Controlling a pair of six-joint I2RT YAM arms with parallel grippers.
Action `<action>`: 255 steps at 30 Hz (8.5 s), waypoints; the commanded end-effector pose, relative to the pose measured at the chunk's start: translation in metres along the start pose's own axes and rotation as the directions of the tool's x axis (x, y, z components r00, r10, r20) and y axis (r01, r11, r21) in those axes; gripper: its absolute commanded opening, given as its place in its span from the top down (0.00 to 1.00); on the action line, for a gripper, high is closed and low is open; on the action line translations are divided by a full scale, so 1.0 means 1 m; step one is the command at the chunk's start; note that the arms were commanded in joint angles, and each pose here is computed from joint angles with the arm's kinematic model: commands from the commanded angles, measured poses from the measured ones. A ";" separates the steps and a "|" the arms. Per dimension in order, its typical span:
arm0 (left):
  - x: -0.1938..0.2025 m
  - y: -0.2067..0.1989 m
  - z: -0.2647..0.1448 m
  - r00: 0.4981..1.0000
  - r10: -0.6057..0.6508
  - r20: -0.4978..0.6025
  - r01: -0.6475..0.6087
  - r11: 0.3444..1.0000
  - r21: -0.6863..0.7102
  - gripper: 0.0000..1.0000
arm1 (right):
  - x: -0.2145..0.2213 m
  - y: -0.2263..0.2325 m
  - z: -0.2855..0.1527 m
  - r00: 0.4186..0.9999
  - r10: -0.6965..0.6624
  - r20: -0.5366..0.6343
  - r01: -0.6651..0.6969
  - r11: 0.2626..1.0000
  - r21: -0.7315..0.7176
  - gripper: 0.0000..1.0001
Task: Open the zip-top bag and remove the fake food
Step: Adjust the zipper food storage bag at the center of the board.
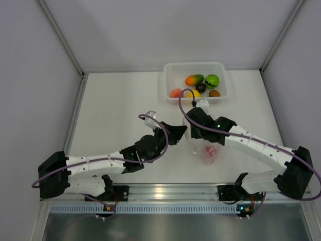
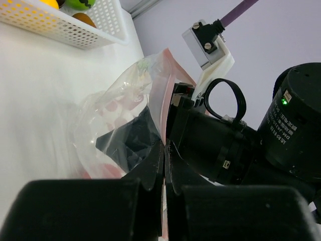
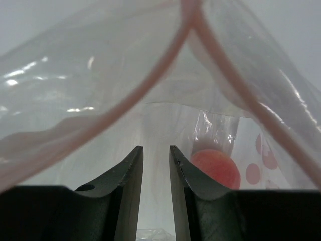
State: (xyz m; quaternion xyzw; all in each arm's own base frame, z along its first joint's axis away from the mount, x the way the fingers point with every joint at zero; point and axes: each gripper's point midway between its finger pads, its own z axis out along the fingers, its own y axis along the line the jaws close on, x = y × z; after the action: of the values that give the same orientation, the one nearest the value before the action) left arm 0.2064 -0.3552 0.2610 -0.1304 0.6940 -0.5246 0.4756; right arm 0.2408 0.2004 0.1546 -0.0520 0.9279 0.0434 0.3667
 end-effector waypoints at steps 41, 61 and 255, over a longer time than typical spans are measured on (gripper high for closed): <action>-0.006 -0.086 -0.012 0.995 0.099 0.019 -0.100 0.968 0.230 1.00 | 0.081 0.028 -0.007 0.964 -0.081 -0.254 -0.002 0.950 -0.311 0.73; 0.003 -0.031 -0.020 0.977 0.205 0.066 -0.210 0.975 0.077 1.00 | 0.123 0.028 -0.046 0.889 -0.259 -0.377 0.073 0.894 -0.442 0.59; -0.006 0.009 0.002 0.782 0.608 -0.136 -0.479 0.726 0.493 1.00 | 0.084 0.186 -0.016 0.984 0.132 -0.120 -0.178 0.735 -0.654 0.57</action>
State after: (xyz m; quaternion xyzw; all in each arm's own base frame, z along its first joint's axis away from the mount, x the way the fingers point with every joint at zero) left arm 0.2112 -0.3512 0.2411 0.2690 0.6491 -0.5125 0.4936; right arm 0.1400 0.3449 0.0845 -0.0714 0.8959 0.3601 0.2501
